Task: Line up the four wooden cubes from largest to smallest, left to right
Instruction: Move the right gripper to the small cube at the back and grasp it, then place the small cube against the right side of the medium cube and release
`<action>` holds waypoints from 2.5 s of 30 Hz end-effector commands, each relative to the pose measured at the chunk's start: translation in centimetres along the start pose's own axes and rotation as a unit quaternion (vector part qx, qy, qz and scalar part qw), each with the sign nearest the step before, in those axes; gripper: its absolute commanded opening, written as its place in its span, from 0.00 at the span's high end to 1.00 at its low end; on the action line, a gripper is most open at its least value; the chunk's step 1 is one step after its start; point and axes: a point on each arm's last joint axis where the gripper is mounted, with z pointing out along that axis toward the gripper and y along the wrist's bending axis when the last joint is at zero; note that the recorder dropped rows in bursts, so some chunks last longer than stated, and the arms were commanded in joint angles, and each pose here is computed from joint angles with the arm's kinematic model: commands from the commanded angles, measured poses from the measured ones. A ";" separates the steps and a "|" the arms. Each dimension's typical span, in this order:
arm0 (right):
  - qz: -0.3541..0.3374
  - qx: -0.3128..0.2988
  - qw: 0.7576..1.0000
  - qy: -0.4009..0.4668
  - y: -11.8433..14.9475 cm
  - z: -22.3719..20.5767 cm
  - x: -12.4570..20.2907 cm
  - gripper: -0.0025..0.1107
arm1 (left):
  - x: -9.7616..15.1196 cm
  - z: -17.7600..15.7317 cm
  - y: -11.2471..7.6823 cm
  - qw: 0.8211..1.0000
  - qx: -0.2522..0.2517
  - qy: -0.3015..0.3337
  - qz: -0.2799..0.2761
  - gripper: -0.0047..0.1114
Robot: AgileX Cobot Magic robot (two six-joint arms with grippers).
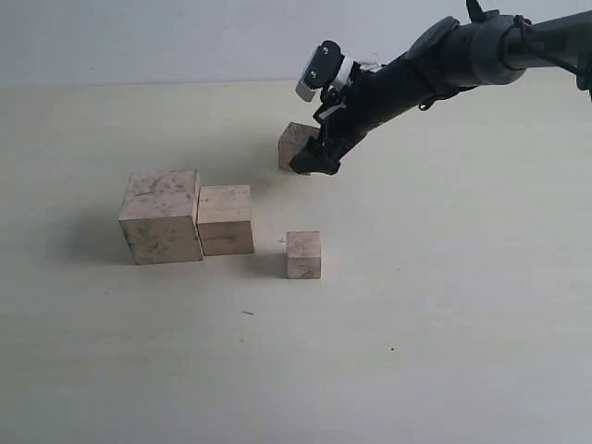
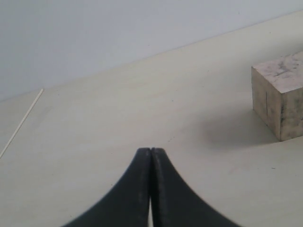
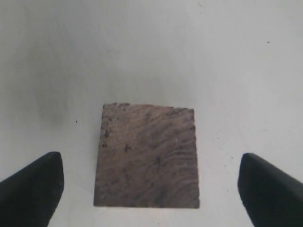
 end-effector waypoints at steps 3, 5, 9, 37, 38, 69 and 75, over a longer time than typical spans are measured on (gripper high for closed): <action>-0.004 0.003 1.000 -0.008 -0.1 0.3 0.4 0.32 | -0.1 0.0 0.0 1.000 0.000 -0.010 0.000 0.96; 0.003 -0.007 1.000 -0.010 0.1 0.6 0.6 0.40 | -0.1 0.0 0.0 1.000 0.000 -0.010 0.000 0.96; 0.004 -0.023 1.000 -0.013 0.3 0.5 0.5 0.53 | -0.1 0.0 0.0 1.000 0.000 -0.010 0.000 0.96; -0.102 -0.207 0.967 0.105 8.4 -0.5 -1.1 0.98 | -0.1 0.0 0.0 1.000 0.000 -0.010 0.000 0.96; -0.106 -0.208 0.967 0.104 8.4 -0.5 -1.1 0.98 | -0.1 0.0 0.0 1.000 0.000 -0.010 0.000 0.96; -0.103 -0.178 0.971 0.119 9.4 0.6 -1.9 0.98 | -0.1 0.0 0.0 1.000 0.000 -0.010 0.000 0.96; -0.102 -0.175 0.972 0.122 9.4 0.6 -1.8 0.98 | -0.1 0.0 0.0 1.000 0.000 -0.010 0.000 0.96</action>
